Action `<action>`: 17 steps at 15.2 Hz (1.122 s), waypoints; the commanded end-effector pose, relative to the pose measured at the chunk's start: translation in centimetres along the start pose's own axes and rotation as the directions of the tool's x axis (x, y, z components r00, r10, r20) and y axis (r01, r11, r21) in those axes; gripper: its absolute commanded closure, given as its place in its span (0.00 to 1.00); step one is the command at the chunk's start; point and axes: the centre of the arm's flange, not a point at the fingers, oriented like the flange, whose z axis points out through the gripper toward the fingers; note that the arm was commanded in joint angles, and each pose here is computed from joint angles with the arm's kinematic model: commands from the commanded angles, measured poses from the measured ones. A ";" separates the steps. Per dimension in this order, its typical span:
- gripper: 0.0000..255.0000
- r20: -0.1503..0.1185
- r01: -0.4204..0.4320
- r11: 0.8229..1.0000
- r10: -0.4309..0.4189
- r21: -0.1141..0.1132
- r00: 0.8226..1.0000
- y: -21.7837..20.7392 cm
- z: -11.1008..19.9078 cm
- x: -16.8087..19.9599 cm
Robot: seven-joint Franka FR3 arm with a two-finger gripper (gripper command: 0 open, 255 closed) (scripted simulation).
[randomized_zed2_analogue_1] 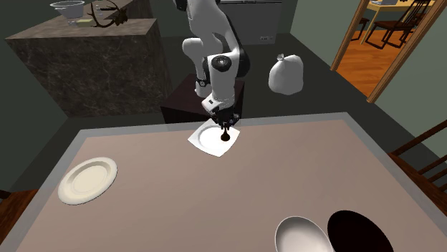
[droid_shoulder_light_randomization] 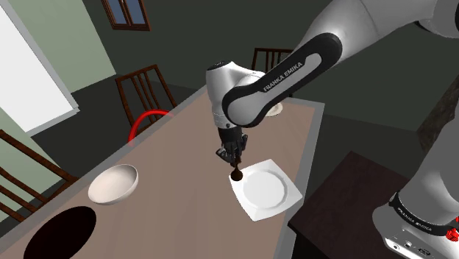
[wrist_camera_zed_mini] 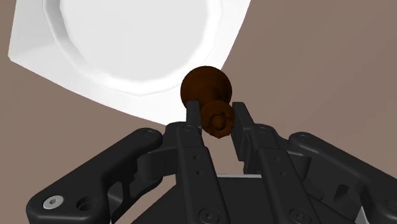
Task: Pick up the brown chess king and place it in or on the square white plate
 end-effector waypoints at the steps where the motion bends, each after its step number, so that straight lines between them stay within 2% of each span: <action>1: 1.00 0.000 0.000 1.000 0.000 0.000 1.000 1.9 -0.3 -1.9; 7: 1.00 0.000 0.000 1.000 0.000 0.000 1.000 7.7 -1.4 -7.5; 17: 1.00 0.000 0.000 1.000 0.000 0.000 1.000 7.8 3.8 -6.8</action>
